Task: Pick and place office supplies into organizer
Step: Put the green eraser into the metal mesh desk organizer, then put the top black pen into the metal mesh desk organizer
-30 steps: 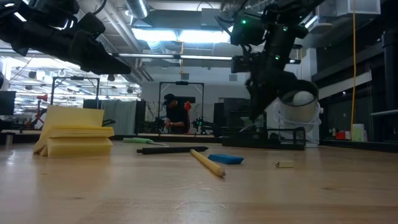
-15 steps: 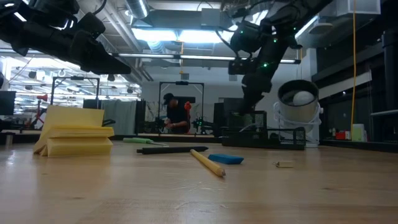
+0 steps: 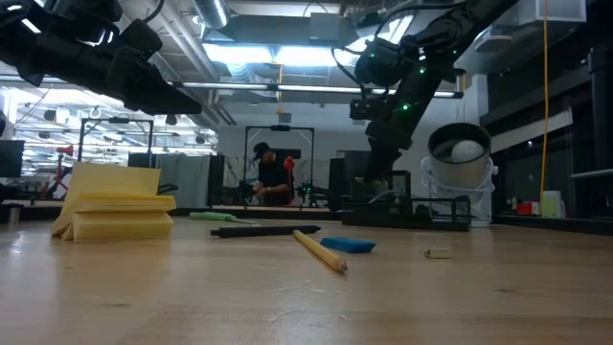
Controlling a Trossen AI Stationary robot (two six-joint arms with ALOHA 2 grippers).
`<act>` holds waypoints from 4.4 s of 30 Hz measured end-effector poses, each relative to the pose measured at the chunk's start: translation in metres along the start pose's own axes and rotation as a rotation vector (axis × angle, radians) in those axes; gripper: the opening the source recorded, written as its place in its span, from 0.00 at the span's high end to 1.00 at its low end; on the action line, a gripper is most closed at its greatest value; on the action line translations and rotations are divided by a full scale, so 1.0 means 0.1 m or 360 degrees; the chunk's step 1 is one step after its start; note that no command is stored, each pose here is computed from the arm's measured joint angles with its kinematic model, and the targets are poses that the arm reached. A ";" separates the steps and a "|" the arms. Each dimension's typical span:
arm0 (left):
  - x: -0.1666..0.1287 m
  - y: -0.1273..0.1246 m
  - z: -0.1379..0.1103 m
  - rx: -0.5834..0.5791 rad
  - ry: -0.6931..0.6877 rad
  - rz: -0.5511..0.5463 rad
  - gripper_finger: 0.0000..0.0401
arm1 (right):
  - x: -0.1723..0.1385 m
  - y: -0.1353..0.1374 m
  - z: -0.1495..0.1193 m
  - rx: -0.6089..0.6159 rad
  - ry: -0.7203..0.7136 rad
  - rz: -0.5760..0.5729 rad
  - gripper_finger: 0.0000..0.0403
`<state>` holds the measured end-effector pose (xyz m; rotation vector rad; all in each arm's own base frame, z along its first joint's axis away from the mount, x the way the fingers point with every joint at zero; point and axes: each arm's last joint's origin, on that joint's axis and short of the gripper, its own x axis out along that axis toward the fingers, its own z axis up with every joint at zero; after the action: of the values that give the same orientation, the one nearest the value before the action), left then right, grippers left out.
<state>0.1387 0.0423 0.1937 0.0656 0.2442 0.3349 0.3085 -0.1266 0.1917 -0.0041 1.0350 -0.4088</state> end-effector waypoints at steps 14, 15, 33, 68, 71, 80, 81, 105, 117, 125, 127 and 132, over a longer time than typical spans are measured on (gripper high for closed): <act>0.00 0.00 0.00 0.0000 0.0000 0.0000 0.77 | 0.22 0.01 -0.05 0.0061 0.0085 -0.0136 0.79; 0.00 0.00 0.00 0.0000 0.0001 -0.0001 0.77 | 0.22 0.01 -0.05 0.0066 0.0083 -0.0164 0.79; 0.00 0.00 0.00 0.0000 0.0001 -0.0001 0.78 | 0.22 0.00 -0.06 0.0063 0.0111 -0.0200 0.79; 0.00 0.01 0.01 -0.0005 -0.0012 0.0042 0.78 | 0.12 0.01 0.13 -0.0011 0.0016 -0.0196 0.68; 0.00 0.02 0.01 -0.0039 -0.0006 0.0113 0.78 | 0.08 0.03 0.19 -0.0069 0.0003 -0.0189 0.73; 0.00 0.04 0.00 -0.0072 0.0013 0.0204 0.78 | 0.03 0.11 0.21 -0.0107 0.0024 -0.0065 0.96; 0.00 0.04 0.00 -0.0072 0.0014 0.0205 0.78 | 0.02 0.11 0.22 -0.0106 0.0017 -0.0043 0.98; -0.06 0.09 -0.27 -0.0337 0.0398 0.0637 0.78 | -0.50 0.14 0.02 -0.0068 -0.0869 0.0247 0.92; -0.12 0.22 -0.06 -0.0719 0.0664 0.1002 0.78 | -0.50 0.14 0.02 -0.0143 -0.0948 0.0207 0.95; 0.08 0.34 0.14 -0.0851 0.0909 0.1074 0.78 | -0.50 0.11 0.03 -0.0184 -0.0980 0.0173 0.97; 0.15 0.38 0.12 -0.0895 0.0973 0.1082 0.77 | -0.50 0.11 0.03 -0.0206 -0.0980 0.0166 0.97; 0.31 0.43 -0.03 -0.1033 0.1168 0.1092 0.75 | -0.50 0.11 0.03 -0.0211 -0.0968 0.0168 0.95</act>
<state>0.1524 0.0935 0.1880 -0.6408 0.8321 1.1077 0.2922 -0.1006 0.2325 -0.1814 0.4566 -0.2182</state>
